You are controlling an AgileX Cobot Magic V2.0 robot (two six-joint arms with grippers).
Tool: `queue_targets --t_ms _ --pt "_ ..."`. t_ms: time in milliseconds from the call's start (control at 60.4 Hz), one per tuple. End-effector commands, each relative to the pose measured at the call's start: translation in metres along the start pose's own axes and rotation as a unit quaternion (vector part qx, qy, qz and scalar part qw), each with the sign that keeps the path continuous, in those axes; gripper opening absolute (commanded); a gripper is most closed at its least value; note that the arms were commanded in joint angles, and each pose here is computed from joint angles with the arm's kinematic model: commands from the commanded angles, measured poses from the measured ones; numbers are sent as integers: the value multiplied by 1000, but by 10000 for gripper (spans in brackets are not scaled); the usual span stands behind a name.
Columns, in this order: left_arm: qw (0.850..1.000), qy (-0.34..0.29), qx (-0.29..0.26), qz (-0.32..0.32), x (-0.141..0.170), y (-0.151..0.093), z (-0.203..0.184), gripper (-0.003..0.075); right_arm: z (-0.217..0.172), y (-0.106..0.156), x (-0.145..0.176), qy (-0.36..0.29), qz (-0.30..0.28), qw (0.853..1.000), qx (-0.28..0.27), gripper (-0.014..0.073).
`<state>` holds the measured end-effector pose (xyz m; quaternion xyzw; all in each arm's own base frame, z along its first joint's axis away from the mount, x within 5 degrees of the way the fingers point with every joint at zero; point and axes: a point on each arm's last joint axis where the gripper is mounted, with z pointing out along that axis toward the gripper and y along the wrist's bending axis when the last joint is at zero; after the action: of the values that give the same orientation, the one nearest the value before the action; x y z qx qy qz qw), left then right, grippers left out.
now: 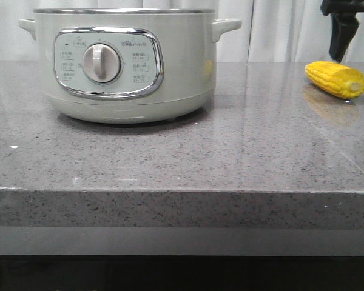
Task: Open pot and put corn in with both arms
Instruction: 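Grasp the yellow corn cob with the right gripper and lift it, then carry the corn over the open pot with the right gripper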
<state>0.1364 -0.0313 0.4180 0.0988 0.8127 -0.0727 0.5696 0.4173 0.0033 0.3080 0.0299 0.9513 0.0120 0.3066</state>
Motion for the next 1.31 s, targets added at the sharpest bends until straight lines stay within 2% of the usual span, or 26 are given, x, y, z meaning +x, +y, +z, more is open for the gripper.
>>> queue_targets --t_ms 0,513,596,712,778,1043,1291 --pt "996 -93 -2 -8 -23 0 -11 248 -16 1 -22 -62 5 998 -11 578" --pt "996 -93 -2 -8 -23 0 -11 248 36 1 -33 -51 -2 999 -7 552" --pt "996 -93 -2 -8 -23 0 -11 248 37 1 -32 -46 -5 999 -5 481" --pt "996 -93 -2 -8 -23 0 -11 248 37 1 -32 -42 -14 999 -5 312" --pt "996 -93 -2 -8 -23 0 -11 248 36 1 -31 -39 -14 999 -5 267" --pt "996 -93 -2 -8 -23 0 -11 248 1 5 -45 -55 -18 998 -9 295" --pt "996 -93 -2 -8 -23 0 -11 248 -70 39 -55 -126 -64 989 -40 295"
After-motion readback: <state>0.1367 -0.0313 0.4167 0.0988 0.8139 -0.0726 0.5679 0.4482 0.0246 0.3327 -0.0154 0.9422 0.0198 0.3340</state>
